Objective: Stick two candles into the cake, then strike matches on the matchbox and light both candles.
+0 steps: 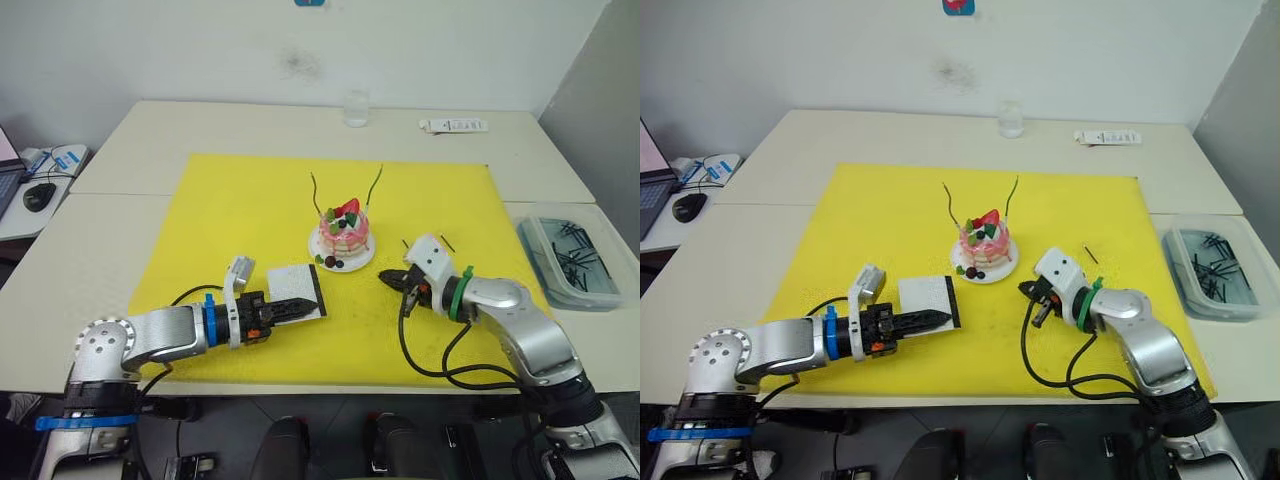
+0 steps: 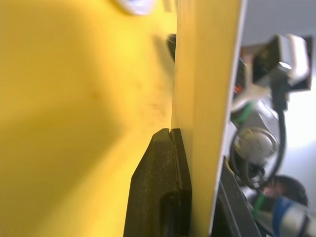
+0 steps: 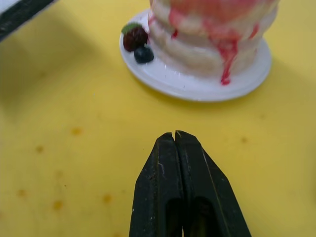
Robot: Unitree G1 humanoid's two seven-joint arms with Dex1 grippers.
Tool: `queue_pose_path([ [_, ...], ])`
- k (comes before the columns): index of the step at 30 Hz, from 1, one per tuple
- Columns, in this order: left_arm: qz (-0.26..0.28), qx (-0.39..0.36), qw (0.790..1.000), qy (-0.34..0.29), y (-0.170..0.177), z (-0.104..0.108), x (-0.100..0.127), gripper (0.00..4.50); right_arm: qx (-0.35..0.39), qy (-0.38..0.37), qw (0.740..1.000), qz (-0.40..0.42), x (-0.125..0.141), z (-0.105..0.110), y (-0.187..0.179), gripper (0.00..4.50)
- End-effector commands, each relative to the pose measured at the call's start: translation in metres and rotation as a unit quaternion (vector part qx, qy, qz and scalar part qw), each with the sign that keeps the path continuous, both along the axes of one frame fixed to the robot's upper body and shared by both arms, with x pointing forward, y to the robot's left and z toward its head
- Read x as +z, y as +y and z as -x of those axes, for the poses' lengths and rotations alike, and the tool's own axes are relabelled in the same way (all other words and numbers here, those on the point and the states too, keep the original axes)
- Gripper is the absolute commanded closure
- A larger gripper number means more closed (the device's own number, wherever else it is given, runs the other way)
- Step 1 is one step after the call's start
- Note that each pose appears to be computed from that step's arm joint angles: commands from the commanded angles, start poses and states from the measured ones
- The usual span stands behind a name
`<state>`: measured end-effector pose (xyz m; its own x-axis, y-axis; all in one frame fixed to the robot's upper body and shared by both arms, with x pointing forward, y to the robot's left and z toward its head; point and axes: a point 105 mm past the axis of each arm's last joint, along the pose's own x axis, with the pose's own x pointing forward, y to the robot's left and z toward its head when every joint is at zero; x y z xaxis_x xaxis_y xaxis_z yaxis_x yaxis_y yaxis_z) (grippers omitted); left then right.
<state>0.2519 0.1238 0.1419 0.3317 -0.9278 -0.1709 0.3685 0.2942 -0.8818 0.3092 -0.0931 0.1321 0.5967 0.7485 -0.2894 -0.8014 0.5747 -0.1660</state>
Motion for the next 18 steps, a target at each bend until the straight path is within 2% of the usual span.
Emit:
queue_pose_path([
  [1, 0.037, -0.047, 0.993, -0.097, -0.006, 0.013, 0.042, 4.47, 0.011, -0.023, 0.999, -0.033, 0.026, 0.011, -0.007, 4.50],
  [5, -0.018, -0.102, 0.975, -0.194, -0.016, 0.028, 0.055, 4.47, -0.052, -0.038, 0.996, -0.055, 0.033, 0.004, -0.033, 4.50],
  [6, -0.020, -0.108, 0.972, -0.208, -0.018, 0.029, 0.057, 4.49, -0.061, -0.038, 0.996, -0.061, 0.033, 0.002, -0.038, 4.32],
  [9, -0.020, -0.101, 0.968, -0.229, -0.021, 0.026, 0.056, 4.50, -0.105, -0.047, 0.991, -0.068, 0.027, -0.005, -0.052, 3.63],
  [13, -0.031, -0.077, 0.969, -0.232, -0.022, 0.019, 0.044, 4.50, -0.153, -0.056, 0.985, -0.058, 0.009, -0.022, -0.057, 2.26],
  [18, -0.028, -0.060, 0.969, -0.239, -0.026, 0.013, 0.041, 4.50, -0.192, -0.056, 0.977, -0.070, -0.006, -0.049, -0.053, 2.26],
])
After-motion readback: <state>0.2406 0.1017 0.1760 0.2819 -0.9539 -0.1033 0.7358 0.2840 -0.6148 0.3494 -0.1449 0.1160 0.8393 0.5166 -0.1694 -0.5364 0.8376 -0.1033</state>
